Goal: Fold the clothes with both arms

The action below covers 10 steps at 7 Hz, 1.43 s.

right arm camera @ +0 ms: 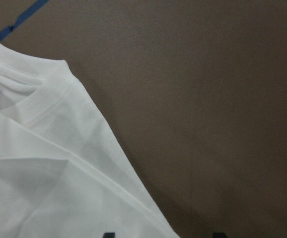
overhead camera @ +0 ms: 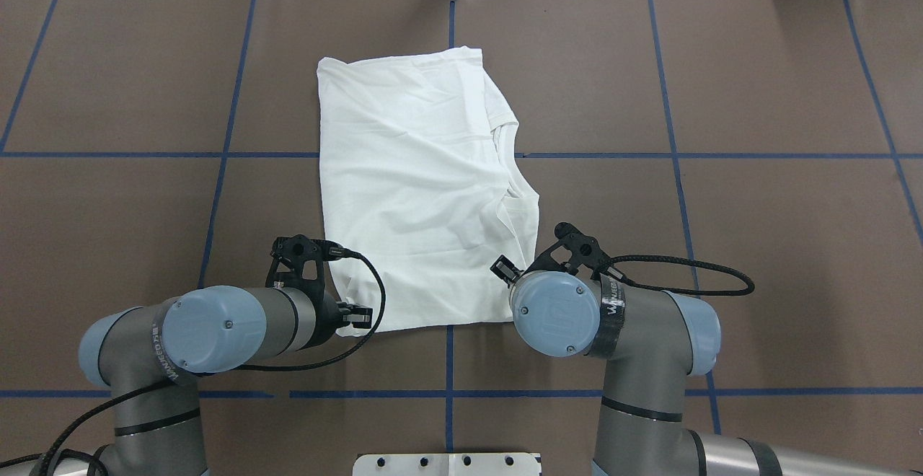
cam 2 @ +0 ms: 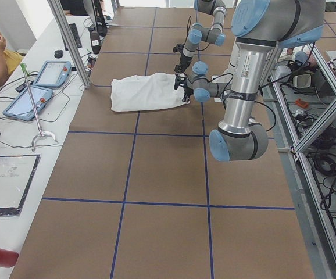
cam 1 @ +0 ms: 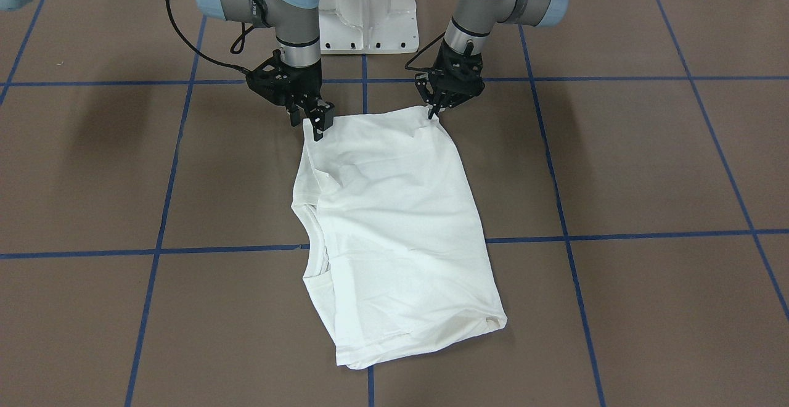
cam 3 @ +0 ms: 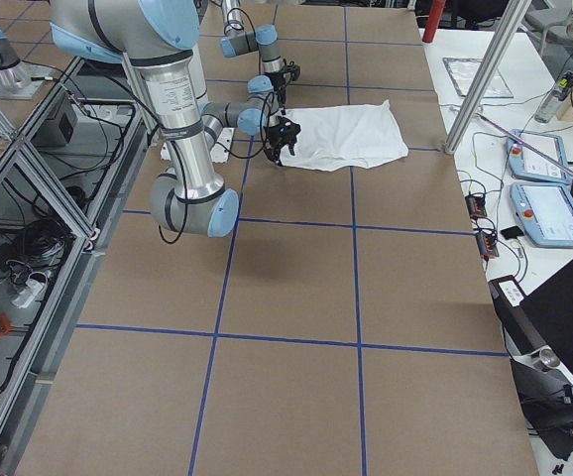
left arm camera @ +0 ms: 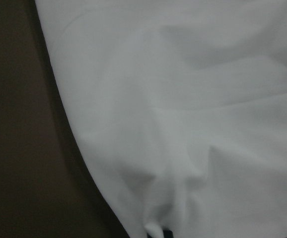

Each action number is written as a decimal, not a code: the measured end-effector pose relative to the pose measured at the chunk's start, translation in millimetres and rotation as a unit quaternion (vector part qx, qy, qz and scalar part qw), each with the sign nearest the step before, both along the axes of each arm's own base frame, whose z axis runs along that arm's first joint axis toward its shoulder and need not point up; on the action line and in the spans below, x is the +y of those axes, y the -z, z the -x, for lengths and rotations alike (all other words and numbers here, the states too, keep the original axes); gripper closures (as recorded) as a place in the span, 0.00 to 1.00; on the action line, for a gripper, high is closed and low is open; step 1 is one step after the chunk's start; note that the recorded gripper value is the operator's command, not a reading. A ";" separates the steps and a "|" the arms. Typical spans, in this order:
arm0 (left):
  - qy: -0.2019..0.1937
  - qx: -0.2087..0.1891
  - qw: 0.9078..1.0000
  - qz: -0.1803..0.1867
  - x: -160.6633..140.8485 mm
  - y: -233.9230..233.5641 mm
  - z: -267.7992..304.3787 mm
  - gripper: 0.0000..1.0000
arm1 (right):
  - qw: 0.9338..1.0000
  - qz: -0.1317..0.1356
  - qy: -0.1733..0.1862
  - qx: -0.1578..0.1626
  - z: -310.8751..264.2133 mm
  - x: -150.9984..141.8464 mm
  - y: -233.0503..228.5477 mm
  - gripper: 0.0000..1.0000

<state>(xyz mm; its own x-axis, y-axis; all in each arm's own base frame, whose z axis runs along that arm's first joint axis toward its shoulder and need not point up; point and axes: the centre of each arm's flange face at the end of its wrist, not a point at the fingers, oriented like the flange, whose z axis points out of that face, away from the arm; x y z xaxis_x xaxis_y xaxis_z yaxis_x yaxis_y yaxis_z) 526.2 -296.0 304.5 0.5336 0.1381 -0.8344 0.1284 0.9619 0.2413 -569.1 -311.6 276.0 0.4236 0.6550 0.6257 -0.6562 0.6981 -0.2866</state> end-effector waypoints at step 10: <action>0.000 0.006 1.000 -0.002 0.9 5.3 3.1 1.00 | 1.000 0.026 -0.009 0.008 40.0 13.5 23.6 0.28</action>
